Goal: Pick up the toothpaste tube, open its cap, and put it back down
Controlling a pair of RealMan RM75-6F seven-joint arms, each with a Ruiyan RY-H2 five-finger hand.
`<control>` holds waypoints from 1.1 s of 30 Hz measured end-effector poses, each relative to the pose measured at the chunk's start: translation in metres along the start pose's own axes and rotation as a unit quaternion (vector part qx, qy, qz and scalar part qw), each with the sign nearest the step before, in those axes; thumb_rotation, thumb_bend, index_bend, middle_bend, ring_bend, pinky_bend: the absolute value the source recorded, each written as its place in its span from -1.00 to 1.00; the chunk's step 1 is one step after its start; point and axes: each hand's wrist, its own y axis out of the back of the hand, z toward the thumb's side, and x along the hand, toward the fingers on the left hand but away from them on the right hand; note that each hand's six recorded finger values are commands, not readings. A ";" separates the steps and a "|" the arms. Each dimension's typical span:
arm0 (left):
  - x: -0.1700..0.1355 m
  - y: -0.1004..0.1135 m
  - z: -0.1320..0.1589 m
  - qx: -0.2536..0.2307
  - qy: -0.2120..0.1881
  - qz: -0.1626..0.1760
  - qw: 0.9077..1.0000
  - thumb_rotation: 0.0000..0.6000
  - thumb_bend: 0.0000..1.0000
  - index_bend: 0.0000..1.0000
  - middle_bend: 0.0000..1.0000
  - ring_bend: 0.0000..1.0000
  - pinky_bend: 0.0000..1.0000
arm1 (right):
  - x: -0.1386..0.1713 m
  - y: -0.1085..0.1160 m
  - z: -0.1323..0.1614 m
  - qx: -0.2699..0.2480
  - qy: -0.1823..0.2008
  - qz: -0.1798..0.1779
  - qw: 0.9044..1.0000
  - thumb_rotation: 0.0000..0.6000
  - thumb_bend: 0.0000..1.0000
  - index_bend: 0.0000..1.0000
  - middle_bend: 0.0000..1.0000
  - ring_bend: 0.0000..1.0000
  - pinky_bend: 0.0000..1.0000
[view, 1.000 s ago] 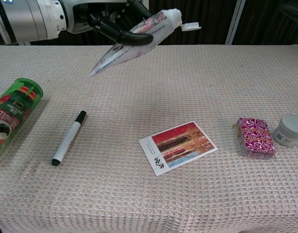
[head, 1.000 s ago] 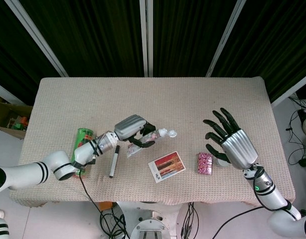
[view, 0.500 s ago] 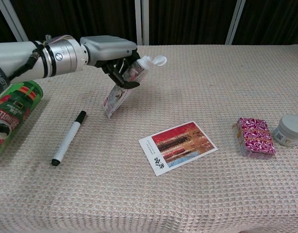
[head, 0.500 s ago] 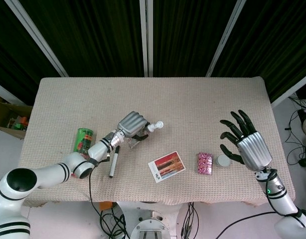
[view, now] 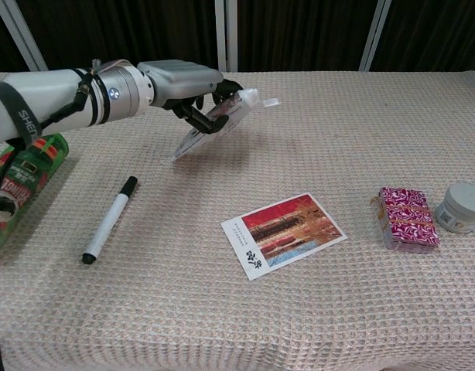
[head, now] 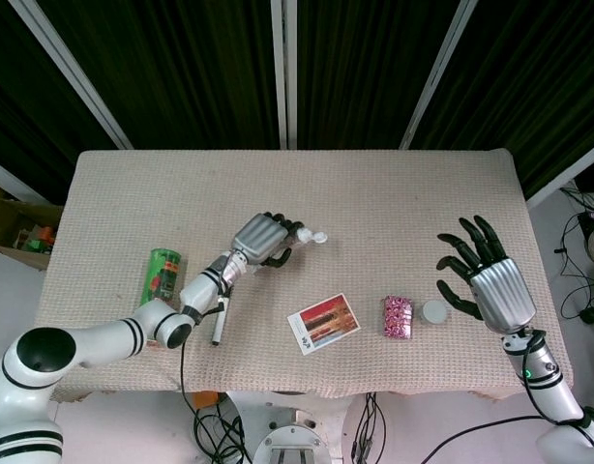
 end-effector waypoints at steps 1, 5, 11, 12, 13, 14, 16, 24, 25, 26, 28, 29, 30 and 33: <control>-0.004 0.003 -0.002 -0.006 0.002 0.004 1.000 0.01 -0.22 -0.75 -0.53 -0.64 -0.49 | 0.001 -0.001 -0.002 0.002 -0.003 0.005 1.000 1.00 -0.42 -0.06 -0.52 -0.96 -1.00; -0.029 0.020 -0.021 -0.032 0.019 0.022 0.999 -0.13 -0.31 -0.75 -0.54 -0.66 -0.53 | 0.007 -0.005 -0.014 0.008 -0.025 0.034 0.999 1.00 -0.42 -0.18 -0.56 -0.96 -0.99; -0.077 0.033 -0.068 -0.058 0.071 0.040 0.995 0.00 -0.37 -0.75 -0.54 -0.66 -0.54 | 0.022 -0.010 -0.034 0.014 -0.070 0.069 0.995 1.00 -0.42 -0.30 -0.57 -0.94 -0.82; -0.088 0.035 -0.079 -0.059 0.086 0.048 0.993 0.21 -0.37 -0.74 -0.54 -0.66 -0.54 | 0.025 -0.009 -0.038 0.016 -0.078 0.074 0.994 1.00 -0.42 -0.34 -0.58 -0.94 -0.79; -0.097 0.037 -0.088 -0.059 0.098 0.055 0.992 0.39 -0.37 -0.73 -0.54 -0.66 -0.54 | 0.027 -0.009 -0.041 0.016 -0.083 0.079 0.993 1.00 -0.42 -0.43 -0.60 -0.93 -0.75; -0.106 0.039 -0.098 -0.058 0.111 0.063 0.990 0.51 -0.37 -0.72 -0.54 -0.66 -0.54 | 0.029 -0.009 -0.043 0.016 -0.089 0.086 0.992 1.00 -0.42 -0.46 -0.61 -0.93 -0.74; -0.129 0.040 -0.118 -0.056 0.144 0.082 0.985 0.65 -0.37 -0.70 -0.54 -0.66 -0.56 | 0.035 -0.008 -0.051 0.017 -0.104 0.106 0.989 1.00 -0.42 -0.58 -0.69 -0.95 -0.74; -0.251 0.037 -0.186 -0.034 0.273 0.139 0.951 0.79 -0.37 -0.68 -0.54 -0.67 -0.62 | 0.056 -0.001 -0.069 -0.016 -0.154 0.142 0.978 1.00 -0.42 -0.74 -0.81 -1.00 -0.76; -0.265 0.034 -0.189 -0.032 0.283 0.142 0.948 0.88 -0.37 -0.67 -0.54 -0.67 -0.62 | 0.057 -0.001 -0.069 -0.020 -0.155 0.141 0.978 1.00 -0.42 -0.75 -0.81 -1.00 -0.76; -0.279 0.032 -0.191 -0.030 0.292 0.145 0.945 0.95 -0.37 -0.66 -0.54 -0.67 -0.63 | 0.059 0.000 -0.069 -0.025 -0.156 0.139 0.978 1.00 -0.42 -0.75 -0.81 -1.00 -0.76; -0.309 0.025 -0.192 -0.026 0.308 0.149 0.939 1.00 -0.36 -0.65 -0.54 -0.67 -0.64 | 0.061 0.002 -0.068 -0.028 -0.155 0.133 0.978 1.00 -0.42 -0.76 -0.81 -1.00 -0.76; -0.321 0.022 -0.192 -0.024 0.314 0.150 0.937 1.00 -0.36 -0.65 -0.54 -0.67 -0.64 | 0.061 0.002 -0.067 -0.029 -0.154 0.131 0.979 1.00 -0.42 -0.77 -0.81 -1.00 -0.77; -0.336 0.018 -0.191 -0.021 0.322 0.150 0.935 1.00 -0.35 -0.65 -0.54 -0.67 -0.64 | 0.062 0.003 -0.065 -0.029 -0.152 0.128 0.980 1.00 -0.42 -0.77 -0.81 -1.00 -0.77; -0.368 0.008 -0.181 -0.017 0.334 0.147 0.931 1.00 -0.35 -0.64 -0.54 -0.68 -0.65 | 0.065 0.004 -0.060 -0.030 -0.149 0.121 0.981 1.00 -0.42 -0.78 -0.81 -1.00 -0.77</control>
